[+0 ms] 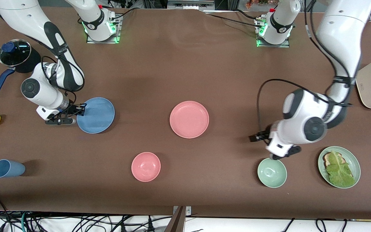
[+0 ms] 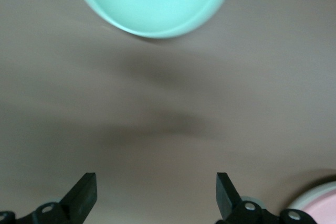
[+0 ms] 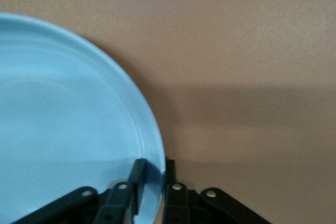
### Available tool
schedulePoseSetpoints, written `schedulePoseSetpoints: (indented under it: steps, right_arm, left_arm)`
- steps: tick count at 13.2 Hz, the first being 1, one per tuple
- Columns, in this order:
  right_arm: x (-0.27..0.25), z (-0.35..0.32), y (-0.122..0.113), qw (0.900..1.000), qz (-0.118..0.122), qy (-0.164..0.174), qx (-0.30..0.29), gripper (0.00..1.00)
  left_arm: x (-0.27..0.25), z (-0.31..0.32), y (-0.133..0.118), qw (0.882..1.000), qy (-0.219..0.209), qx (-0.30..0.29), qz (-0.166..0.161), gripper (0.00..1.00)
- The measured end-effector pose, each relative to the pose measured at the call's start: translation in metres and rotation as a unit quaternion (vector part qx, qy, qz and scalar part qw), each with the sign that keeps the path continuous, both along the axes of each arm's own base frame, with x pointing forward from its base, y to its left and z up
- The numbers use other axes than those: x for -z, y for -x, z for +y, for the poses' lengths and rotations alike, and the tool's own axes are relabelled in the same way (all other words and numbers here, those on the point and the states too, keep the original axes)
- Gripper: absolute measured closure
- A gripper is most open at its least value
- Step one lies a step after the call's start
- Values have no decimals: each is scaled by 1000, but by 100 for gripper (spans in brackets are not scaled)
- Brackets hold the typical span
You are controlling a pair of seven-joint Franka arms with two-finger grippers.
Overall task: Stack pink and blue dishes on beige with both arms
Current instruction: 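Open the left gripper and withdraw while the right gripper grasps the blue plate, then carry the blue plate with the right gripper over the pink plate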
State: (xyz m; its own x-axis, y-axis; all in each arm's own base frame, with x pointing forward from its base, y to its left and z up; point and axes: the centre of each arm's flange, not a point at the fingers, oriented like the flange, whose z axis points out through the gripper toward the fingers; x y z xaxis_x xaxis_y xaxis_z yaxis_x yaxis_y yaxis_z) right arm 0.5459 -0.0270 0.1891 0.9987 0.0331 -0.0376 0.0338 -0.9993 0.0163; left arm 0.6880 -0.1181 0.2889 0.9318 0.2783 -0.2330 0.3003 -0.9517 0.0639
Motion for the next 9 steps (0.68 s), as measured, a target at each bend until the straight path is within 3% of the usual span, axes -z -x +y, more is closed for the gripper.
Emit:
schedulePoseSetpoints:
  steps: [4,6,9]
  right_arm:
    - [-19,8,-8,1000,10,-7,-2,88]
    - [-49,12,-26,999,29,-13,-5,95]
    - [-115,29,-60,999,43,-24,-19,96]
  left_arm:
    - [-4,84,-2,1000,11,14,14,0]
    - [-14,111,1,999,1,32,18,0]
    - [-55,142,7,995,-33,90,7,0]
